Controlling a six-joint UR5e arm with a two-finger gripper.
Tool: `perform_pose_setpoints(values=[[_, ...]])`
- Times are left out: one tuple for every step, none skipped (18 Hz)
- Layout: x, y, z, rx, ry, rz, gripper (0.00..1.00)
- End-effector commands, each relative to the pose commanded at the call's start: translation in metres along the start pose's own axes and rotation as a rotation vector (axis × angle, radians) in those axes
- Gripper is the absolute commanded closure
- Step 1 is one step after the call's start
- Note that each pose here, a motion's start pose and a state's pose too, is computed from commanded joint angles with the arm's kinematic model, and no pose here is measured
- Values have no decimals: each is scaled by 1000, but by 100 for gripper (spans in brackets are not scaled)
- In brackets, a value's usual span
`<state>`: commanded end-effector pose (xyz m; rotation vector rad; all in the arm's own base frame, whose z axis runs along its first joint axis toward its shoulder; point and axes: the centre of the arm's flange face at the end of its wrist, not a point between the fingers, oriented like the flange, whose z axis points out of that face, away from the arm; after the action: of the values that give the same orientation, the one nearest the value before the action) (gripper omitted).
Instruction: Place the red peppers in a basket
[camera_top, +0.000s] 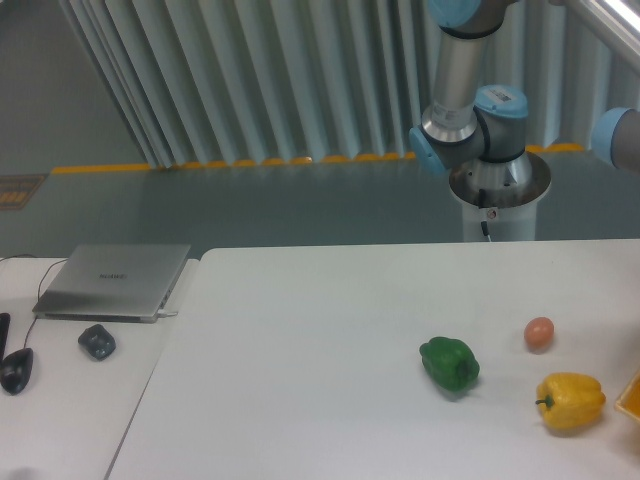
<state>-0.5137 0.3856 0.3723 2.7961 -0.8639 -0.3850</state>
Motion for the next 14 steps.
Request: perform_pose_setpoints(values=[[1,-1,2,0,3,-13,22],[1,-2,4,1,7,-11,18],[2,-2,6,3,10,-13,10],[3,0,6,3,6,-18,0],[2,1,6,2,1,-21,0],[2,1,5,2,-2,-20,0],[2,1,3,2,-4,-21,0],[2,-1,0,3,-9,-17,0],[2,-5,-1,7,-11,-19,0],[2,-14,-3,16,-15,-31,0],[2,-25,-8,23,-21,-43,0],[3,-35,-10,24,-25,-39,0],[4,-41,-13,23,-26,-30,0],[4,-57,-20,28,-32,1,0]])
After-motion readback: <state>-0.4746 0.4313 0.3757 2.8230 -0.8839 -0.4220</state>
